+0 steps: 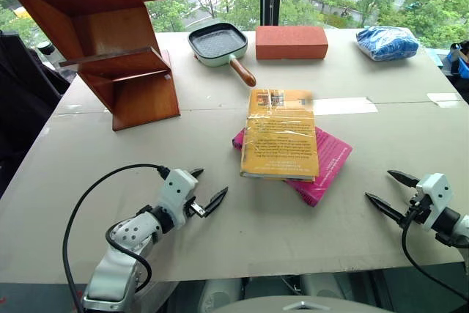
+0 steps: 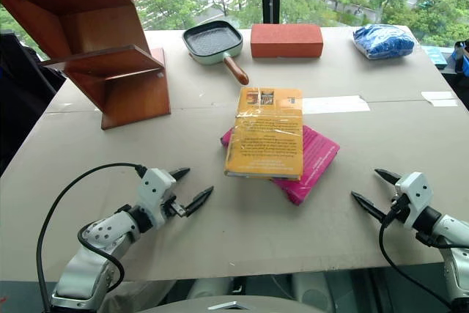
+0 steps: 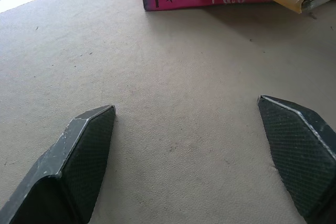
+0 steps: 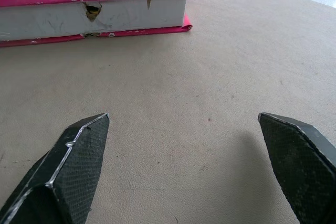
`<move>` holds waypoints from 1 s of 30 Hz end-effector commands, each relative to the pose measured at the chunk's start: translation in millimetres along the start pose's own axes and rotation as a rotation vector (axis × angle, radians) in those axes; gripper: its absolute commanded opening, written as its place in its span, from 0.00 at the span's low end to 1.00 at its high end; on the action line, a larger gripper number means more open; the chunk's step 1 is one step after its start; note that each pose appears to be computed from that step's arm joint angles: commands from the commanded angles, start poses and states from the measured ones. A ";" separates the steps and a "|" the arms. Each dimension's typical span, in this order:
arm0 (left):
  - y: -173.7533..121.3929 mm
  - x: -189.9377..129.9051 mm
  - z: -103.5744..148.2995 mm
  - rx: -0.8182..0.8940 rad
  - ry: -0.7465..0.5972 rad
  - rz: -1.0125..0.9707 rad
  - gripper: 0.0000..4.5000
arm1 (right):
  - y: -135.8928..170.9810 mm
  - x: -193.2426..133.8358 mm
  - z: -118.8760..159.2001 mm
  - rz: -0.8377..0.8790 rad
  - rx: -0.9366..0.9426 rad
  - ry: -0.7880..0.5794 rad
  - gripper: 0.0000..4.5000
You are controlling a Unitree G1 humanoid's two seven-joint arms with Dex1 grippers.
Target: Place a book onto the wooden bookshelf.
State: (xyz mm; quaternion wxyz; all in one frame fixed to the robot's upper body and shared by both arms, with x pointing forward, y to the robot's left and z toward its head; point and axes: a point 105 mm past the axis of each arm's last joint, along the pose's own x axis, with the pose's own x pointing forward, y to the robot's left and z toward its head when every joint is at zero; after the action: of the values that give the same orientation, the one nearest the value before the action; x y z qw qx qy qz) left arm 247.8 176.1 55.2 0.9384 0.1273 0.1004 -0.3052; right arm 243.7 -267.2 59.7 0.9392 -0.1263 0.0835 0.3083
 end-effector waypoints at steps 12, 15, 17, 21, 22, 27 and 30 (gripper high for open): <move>7.4 -9.6 -14.7 -0.079 0.066 0.008 0.99 | -3.0 -0.5 -5.8 -0.012 -0.011 0.016 1.00; 16.1 -8.3 -4.5 -0.167 0.008 0.049 0.99 | -2.4 -0.9 -4.3 -0.013 -0.014 0.011 1.00; 22.1 -9.4 -0.8 -0.226 -0.016 0.066 0.99 | -1.6 -1.0 -3.8 -0.013 -0.015 0.010 1.00; 26.5 -12.3 1.0 -0.267 -0.015 0.055 0.99 | 0.7 -0.7 -2.1 -0.007 -0.015 0.000 1.00; 26.5 -12.3 1.7 -0.275 -0.014 0.044 0.99 | 1.5 -0.7 -0.8 -0.002 -0.015 -0.009 1.00; 13.4 -6.9 7.8 -0.394 -0.015 -0.130 0.99 | 9.7 -1.9 21.8 0.073 0.011 -0.130 1.00; 8.3 -2.0 19.3 -0.511 -0.039 -0.258 0.99 | 19.0 -5.1 40.1 0.149 0.041 -0.197 1.00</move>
State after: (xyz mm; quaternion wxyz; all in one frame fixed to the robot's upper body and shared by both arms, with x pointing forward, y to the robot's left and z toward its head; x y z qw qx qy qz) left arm 259.6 187.4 77.6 0.9176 -0.0896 0.1537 -0.3555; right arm 232.8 -246.3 72.8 0.9260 -0.0677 0.0423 0.3691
